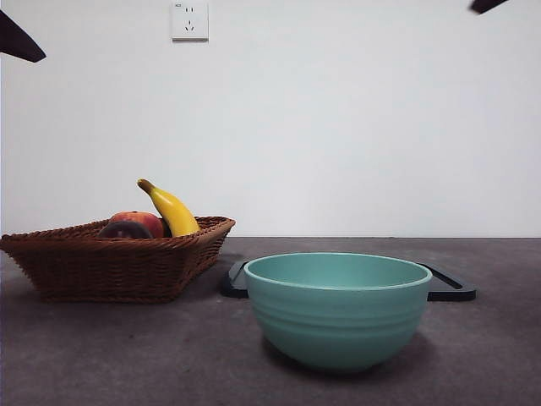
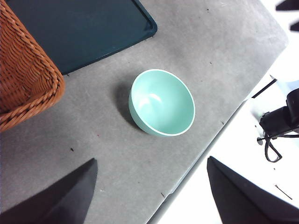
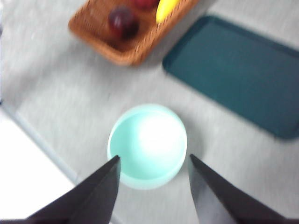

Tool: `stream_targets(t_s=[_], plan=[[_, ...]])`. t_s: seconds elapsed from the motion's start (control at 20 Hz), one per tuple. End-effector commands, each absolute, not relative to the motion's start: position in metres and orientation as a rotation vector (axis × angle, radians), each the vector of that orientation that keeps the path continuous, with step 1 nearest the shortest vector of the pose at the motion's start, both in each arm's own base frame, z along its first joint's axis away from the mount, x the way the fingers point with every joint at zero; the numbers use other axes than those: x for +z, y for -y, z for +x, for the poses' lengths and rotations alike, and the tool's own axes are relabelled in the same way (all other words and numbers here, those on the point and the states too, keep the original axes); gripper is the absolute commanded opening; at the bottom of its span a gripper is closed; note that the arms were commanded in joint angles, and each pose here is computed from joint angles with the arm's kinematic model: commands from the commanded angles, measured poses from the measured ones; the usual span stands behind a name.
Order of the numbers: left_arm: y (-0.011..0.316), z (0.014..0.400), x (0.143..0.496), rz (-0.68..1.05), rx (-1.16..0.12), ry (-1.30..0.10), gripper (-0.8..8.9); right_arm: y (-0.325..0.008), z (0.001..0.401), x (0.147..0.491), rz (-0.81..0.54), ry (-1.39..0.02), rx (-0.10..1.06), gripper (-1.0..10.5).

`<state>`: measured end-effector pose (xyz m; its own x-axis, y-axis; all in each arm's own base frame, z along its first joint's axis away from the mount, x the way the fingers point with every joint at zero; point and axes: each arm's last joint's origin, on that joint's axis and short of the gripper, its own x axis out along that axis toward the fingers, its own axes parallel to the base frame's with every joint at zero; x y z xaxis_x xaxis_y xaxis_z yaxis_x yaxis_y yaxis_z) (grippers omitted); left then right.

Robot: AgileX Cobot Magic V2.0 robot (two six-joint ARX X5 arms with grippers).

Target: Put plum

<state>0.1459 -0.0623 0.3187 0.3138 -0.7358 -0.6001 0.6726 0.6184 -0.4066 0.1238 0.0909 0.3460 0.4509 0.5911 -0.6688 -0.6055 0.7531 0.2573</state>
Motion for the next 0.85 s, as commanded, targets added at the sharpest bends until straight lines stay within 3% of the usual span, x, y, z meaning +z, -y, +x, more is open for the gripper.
stream_targets(t_s=[0.05, 0.25, 0.85], plan=[[0.064, 0.147, 0.323, -0.075, -0.948, -0.820, 3.71, -0.087, 0.114, 0.349, -0.036, -0.832, 0.786, 2.3], [0.063, 0.147, 0.323, -0.076, -0.948, -0.827, 3.71, -0.079, 0.100, 0.351, -0.028, -0.850, 0.848, 2.3], [0.063, 0.146, 0.322, -0.079, -0.946, -0.842, 3.71, -0.078, 0.098, 0.352, -0.027, -0.838, 0.851, 2.3]])
